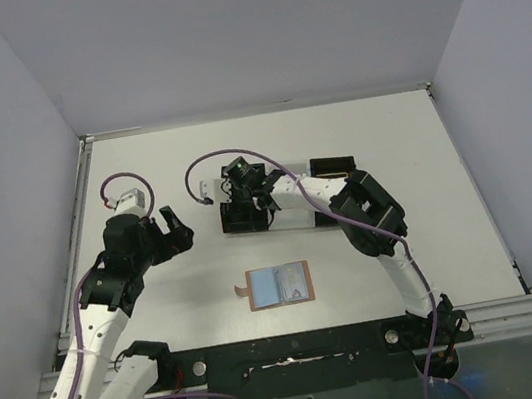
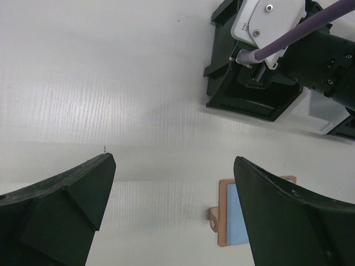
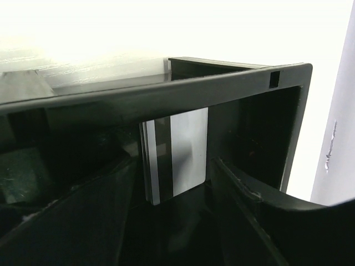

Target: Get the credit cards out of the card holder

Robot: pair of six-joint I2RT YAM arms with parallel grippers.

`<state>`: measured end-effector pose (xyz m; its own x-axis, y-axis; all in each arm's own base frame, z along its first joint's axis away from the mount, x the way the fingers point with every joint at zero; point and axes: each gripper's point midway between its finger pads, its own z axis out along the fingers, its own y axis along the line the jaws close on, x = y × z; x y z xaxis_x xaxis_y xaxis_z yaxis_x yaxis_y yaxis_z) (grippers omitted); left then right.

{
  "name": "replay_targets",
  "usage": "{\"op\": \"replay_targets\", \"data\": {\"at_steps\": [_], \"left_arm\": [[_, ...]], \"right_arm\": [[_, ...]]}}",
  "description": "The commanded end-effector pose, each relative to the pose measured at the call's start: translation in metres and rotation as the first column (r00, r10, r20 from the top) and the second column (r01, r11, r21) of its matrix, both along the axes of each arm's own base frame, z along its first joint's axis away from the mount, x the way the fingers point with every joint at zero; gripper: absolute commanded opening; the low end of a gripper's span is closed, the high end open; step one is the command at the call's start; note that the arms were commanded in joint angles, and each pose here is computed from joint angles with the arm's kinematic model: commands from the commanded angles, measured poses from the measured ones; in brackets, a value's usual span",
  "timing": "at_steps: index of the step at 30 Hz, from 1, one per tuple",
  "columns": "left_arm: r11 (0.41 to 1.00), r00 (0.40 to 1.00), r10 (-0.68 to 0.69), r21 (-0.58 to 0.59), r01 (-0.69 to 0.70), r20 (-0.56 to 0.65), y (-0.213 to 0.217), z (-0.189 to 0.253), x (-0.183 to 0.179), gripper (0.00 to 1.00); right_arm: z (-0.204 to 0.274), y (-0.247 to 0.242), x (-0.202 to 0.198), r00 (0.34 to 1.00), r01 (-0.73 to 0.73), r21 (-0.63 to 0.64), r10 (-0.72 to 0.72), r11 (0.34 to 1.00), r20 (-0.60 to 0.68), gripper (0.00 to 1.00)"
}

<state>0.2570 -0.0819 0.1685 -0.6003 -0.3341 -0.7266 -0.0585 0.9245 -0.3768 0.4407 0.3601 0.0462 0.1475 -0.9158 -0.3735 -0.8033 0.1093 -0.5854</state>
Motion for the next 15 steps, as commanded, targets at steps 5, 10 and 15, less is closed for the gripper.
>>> {"op": "replay_targets", "data": {"at_steps": [5, 10, 15], "left_arm": [[1.0, 0.998, -0.024, -0.016, 0.025, 0.064, -0.005, 0.014, 0.01, 0.89], [1.0, 0.997, -0.024, -0.016, 0.025, 0.067, -0.005, 0.015, 0.01, 0.89], [1.0, 0.997, -0.023, -0.017, 0.025, 0.077, -0.005, 0.017, 0.01, 0.89]], "right_arm": [[0.059, 0.007, 0.008, 0.997, 0.058, 0.186, -0.065, 0.981, 0.033, 0.61], [0.09, 0.018, 0.003, 0.995, 0.09, 0.339, -0.098, 0.937, 0.007, 0.63], [0.134, 0.019, -0.005, 0.989, 0.117, 0.507, -0.148, 0.854, 0.021, 0.66]]}}
